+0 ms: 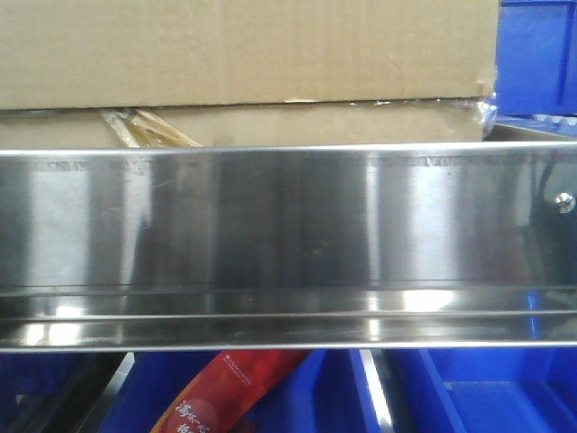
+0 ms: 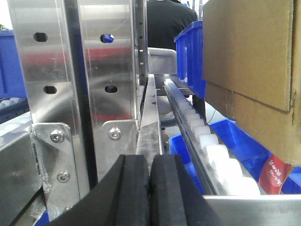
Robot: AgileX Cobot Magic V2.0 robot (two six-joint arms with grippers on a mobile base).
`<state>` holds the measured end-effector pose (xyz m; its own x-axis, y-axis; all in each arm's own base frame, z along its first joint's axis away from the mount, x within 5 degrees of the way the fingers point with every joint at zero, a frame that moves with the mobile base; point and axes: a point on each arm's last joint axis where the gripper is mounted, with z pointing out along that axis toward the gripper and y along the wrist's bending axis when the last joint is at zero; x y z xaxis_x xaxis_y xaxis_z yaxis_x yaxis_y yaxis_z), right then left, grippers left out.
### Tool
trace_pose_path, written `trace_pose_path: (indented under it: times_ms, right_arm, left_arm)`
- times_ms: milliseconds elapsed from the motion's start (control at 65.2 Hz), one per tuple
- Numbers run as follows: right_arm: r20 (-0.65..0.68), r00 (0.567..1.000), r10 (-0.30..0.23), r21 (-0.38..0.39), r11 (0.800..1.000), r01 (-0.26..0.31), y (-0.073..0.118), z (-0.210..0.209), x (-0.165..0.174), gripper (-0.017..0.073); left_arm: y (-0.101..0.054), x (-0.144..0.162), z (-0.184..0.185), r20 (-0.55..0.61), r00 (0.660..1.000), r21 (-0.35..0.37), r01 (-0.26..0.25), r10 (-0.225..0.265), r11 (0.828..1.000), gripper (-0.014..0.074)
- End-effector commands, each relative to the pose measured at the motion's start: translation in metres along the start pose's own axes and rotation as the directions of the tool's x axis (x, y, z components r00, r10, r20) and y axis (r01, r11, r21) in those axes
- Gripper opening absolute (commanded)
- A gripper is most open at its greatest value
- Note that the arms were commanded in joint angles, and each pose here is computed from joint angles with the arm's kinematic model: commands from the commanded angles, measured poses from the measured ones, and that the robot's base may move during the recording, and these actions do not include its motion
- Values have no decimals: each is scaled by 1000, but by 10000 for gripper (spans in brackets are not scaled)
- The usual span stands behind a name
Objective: Grab carton from right shelf to conveyor
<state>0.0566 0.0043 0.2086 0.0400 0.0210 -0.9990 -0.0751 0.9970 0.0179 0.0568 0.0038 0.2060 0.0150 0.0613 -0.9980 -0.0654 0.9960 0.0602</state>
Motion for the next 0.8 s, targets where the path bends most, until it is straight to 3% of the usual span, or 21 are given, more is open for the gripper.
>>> trace_pose_path:
  times_ms: [0,245,445,675,782]
  right_arm:
    - [37,999,-3,3,1000,2,0,0,-4,-75]
    - [109,994,-1,8,1000,0,-1,-1,-10,-75]
    - [181,982,61,-1,998,-62,-1,-5,-35,-75]
    - [140,988,58,-48,997,-52,6,-29,-107,-71]
    - [99,993,59,-67,996,-53,8,-36,-142,1]
  left_arm:
    - [0,-5,-1,43,999,-3,4,-4,1000,4]
    - [0,-12,-1,122,993,-3,6,-5,1000,4]
    - [1,-22,-3,216,976,-3,15,-14,1000,4]
    - [5,-86,-19,223,975,-13,19,-15,1000,4]
    - [8,-122,-21,172,985,-16,20,-17,1000,36]
